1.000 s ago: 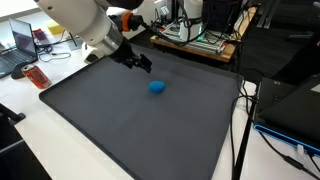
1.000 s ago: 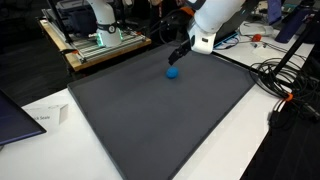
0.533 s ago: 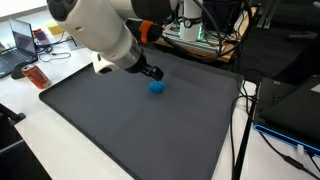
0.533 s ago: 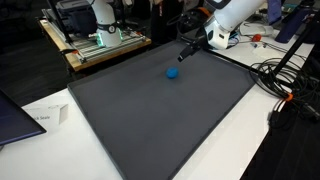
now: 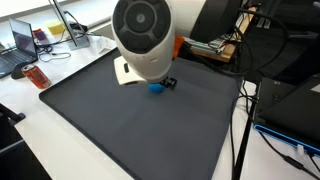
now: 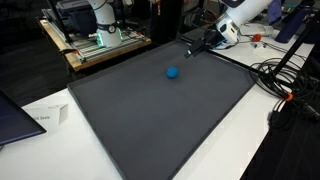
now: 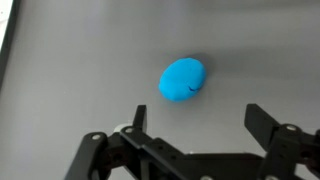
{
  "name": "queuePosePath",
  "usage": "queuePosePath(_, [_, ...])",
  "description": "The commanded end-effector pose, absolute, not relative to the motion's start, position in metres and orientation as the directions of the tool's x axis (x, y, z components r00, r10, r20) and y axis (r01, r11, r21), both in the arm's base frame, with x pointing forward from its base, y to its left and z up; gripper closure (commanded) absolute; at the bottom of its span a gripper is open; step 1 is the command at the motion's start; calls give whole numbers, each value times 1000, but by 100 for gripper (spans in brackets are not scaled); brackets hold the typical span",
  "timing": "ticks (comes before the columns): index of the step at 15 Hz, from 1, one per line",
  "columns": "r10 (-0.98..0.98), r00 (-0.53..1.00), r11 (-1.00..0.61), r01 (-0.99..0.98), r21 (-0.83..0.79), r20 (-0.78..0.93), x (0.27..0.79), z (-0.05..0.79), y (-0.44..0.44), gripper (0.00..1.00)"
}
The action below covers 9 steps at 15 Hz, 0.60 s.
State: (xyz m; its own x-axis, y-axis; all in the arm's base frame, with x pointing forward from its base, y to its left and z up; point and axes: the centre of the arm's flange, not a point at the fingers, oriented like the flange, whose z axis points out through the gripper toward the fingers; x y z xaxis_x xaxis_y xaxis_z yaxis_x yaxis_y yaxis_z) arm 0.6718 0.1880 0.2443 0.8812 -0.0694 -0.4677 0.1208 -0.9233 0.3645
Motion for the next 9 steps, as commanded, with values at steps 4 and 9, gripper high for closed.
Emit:
queuePosePath(4, [11, 930, -917, 157, 368, -368, 651, 231, 225, 0])
queuePosePath(9, [-8, 925, -921, 141, 362, -380, 666, 224, 233, 0])
